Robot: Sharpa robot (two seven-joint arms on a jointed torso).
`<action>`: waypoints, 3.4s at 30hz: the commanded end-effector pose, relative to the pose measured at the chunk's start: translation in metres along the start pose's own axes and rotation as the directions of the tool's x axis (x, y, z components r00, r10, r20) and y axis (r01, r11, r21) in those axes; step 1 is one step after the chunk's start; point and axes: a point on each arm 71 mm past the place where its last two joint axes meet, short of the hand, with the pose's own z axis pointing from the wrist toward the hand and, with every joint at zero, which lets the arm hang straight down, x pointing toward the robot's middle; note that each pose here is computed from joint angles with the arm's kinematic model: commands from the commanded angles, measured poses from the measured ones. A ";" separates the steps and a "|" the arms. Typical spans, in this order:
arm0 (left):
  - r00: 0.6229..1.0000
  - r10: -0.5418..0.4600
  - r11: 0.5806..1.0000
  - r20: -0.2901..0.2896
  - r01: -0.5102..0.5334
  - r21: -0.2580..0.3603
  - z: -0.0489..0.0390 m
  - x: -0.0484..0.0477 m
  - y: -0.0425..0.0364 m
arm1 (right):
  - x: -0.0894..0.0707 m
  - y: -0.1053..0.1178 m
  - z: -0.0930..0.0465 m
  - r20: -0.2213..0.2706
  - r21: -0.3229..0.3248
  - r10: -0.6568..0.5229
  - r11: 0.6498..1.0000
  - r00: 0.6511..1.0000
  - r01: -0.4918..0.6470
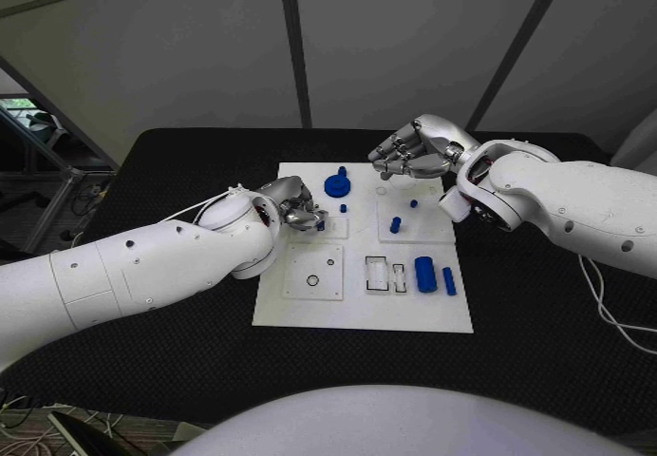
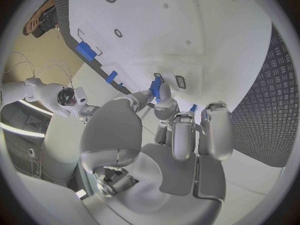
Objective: Assemble the parts on the task board
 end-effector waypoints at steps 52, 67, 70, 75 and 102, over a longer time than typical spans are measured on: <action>0.998 0.047 0.999 -0.048 -0.048 -0.005 -0.0033 0.0030 0.0042 | -0.001 0.003 0.002 0.021 -0.031 -0.004 1.000 1.000 0.005; 0.997 0.047 0.999 -0.060 -0.047 -0.001 -0.0021 0.0049 0.0016 | -0.001 0.003 0.002 0.018 -0.029 -0.003 1.000 1.000 0.004; 0.997 0.045 0.999 -0.060 -0.045 0.000 -0.0019 0.0049 0.0013 | -0.001 0.003 0.002 0.018 -0.029 -0.003 1.000 1.000 0.004; 0.997 0.044 0.999 -0.060 -0.044 0.001 -0.0015 0.0052 0.0006 | -0.001 0.003 0.002 0.017 -0.029 -0.003 1.000 1.000 0.004; 0.997 0.047 0.999 -0.063 -0.047 -0.005 0.0020 0.0059 0.0006 | 0.000 0.003 0.003 0.016 -0.029 -0.003 1.000 1.000 0.003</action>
